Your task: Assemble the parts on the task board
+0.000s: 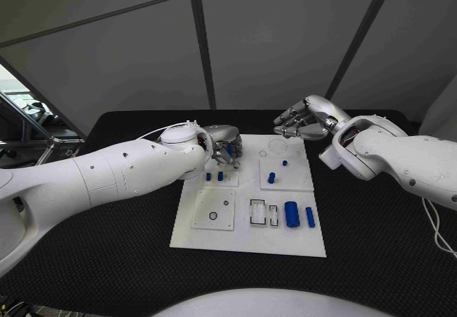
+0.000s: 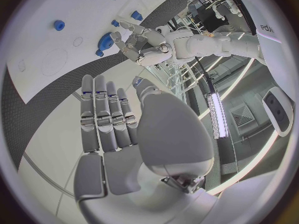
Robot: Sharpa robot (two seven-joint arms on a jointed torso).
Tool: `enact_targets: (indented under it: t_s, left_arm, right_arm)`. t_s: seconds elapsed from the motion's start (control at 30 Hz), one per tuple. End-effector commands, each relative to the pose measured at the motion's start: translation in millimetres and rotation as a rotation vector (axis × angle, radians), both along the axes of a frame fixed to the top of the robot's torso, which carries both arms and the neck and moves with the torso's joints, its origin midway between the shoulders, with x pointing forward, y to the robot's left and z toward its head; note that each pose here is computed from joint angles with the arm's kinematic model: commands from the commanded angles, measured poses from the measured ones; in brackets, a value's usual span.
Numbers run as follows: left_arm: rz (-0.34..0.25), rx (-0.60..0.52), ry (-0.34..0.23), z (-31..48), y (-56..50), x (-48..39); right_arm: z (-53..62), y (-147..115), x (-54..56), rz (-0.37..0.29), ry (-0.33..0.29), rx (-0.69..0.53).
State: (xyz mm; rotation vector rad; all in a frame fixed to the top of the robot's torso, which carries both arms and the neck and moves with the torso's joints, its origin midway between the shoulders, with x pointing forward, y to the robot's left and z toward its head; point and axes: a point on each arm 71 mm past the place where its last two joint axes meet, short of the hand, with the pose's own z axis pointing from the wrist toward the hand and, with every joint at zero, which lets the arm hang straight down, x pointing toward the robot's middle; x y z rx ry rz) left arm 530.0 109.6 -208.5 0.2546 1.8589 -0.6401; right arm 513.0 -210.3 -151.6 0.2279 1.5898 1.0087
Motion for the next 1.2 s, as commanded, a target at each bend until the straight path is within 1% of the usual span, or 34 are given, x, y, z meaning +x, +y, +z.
enact_targets:
  t_s: [0.03, 0.43, 0.83, 1.2]
  left_arm:
    - [-0.029, 0.026, 0.012, -1.6, -1.7, -0.8]
    - [-0.038, 0.037, 0.026, -5.3, -3.0, -1.4]
    - [-0.032, 0.043, 0.031, -8.3, 0.8, 0.6]
    - [-0.034, 0.040, 0.030, -10.2, 0.9, 1.1]
  right_arm:
    - [1.8, 1.7, -0.3, 0.008, -0.007, 0.004]
    - [1.7, 2.0, -0.2, 0.008, -0.008, 0.004]
    - [1.9, 2.0, -0.5, 0.009, -0.007, 0.004]
    - [1.8, 3.3, -0.5, 0.012, -0.007, 0.005]
